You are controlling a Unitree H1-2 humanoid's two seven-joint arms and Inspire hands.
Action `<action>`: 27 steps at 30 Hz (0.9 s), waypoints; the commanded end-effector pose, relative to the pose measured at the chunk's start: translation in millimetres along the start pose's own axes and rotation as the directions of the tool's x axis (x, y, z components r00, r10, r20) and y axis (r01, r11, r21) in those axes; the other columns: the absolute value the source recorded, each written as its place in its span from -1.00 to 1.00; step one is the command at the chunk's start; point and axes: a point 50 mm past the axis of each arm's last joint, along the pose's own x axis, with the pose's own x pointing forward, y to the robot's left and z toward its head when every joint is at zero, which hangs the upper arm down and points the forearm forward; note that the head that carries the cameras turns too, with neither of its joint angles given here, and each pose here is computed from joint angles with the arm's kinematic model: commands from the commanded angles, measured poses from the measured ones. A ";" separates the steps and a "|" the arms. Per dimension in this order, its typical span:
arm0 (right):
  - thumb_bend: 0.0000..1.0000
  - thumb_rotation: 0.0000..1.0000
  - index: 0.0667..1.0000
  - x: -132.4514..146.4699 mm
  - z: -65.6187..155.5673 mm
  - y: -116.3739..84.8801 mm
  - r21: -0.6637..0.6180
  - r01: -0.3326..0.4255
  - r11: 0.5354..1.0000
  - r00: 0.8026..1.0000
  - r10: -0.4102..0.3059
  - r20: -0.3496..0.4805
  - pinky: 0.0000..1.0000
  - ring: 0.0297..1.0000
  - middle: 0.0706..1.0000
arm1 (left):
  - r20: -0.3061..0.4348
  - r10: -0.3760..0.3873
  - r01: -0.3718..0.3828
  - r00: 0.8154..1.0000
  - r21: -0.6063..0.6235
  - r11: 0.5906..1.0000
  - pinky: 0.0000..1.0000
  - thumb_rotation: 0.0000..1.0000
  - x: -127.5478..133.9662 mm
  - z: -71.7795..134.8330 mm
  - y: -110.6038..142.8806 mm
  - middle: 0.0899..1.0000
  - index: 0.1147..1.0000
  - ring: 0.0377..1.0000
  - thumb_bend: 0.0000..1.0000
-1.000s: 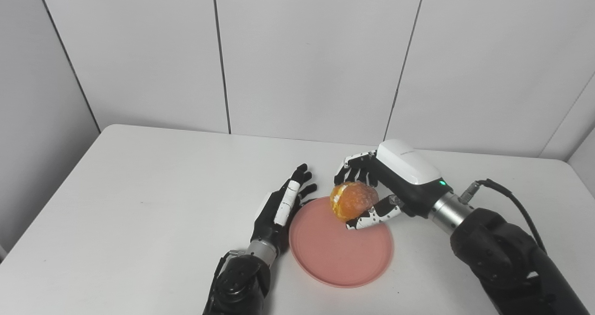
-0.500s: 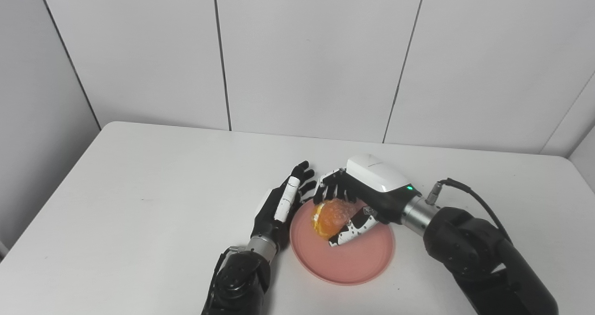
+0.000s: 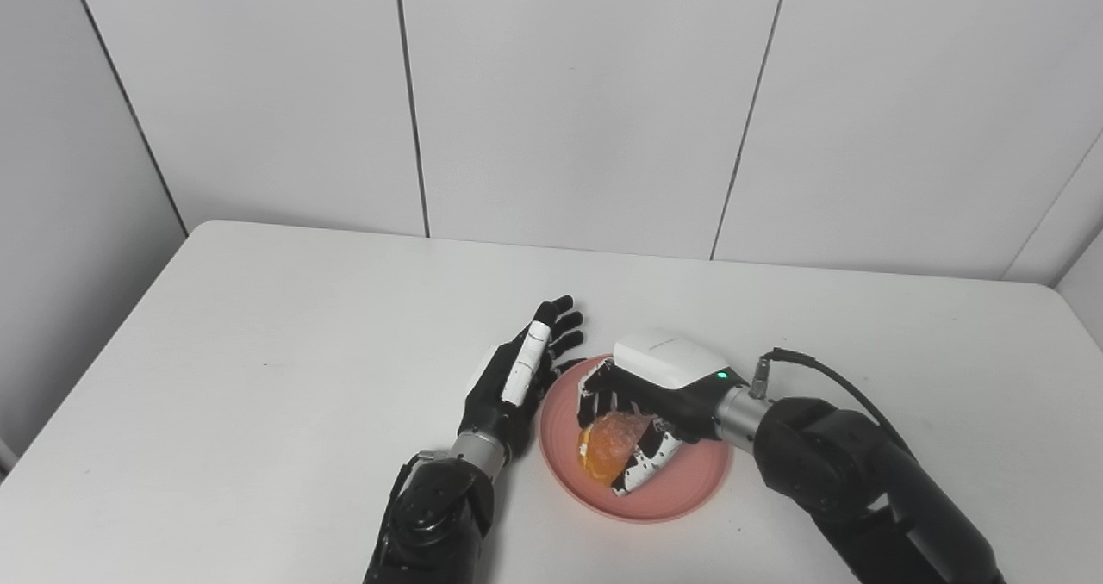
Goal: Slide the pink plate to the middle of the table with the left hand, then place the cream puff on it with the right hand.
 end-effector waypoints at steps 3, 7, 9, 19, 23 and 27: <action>0.05 -1.00 -0.15 3.3 4.8 -30.1 -0.063 0.058 0.996 0.997 -0.055 0.054 -0.18 -0.06 -0.03 | 0.008 -0.007 0.007 1.000 -0.003 1.000 0.71 0.75 -0.4 5.6 -0.4 0.81 0.72 0.84 1.00; 0.05 -1.00 -0.14 3.1 3.5 -31.0 -0.064 0.065 0.996 0.996 -0.061 0.058 -0.23 -0.10 -0.05 | 0.009 -0.010 0.010 1.000 -0.003 1.000 0.76 0.76 -0.5 5.5 -0.1 0.81 0.71 0.85 0.99; 0.05 -1.00 -0.13 2.9 3.6 -31.4 -0.071 0.066 0.995 0.997 -0.062 0.055 -0.25 -0.12 -0.07 | 0.011 -0.011 0.011 1.000 -0.004 1.000 0.73 0.76 -0.5 5.7 -0.1 0.81 0.71 0.84 0.98; 0.74 -0.55 0.21 -6.5 0.8 -32.2 -0.113 0.081 0.990 0.997 -0.078 0.030 0.30 0.38 0.34 | 0.008 -0.010 0.010 1.000 -0.011 1.000 0.75 0.74 -0.5 5.5 -1.0 0.77 0.67 0.83 0.96; 1.00 -0.20 0.55 -12.0 -2.0 -34.9 -0.167 0.026 0.986 1.000 -0.028 -0.007 0.77 0.87 0.78 | 0.007 -0.015 0.015 1.000 -0.013 1.000 0.71 0.74 -0.7 6.0 -1.1 0.81 0.68 0.88 0.96; 1.00 -0.15 0.63 -15.9 -4.1 -35.8 -0.192 -0.012 0.981 0.999 0.005 -0.036 0.85 0.95 0.87 | 0.004 -0.018 0.018 1.000 -0.010 1.000 0.67 0.73 -0.7 6.1 -1.4 0.83 0.70 0.91 0.99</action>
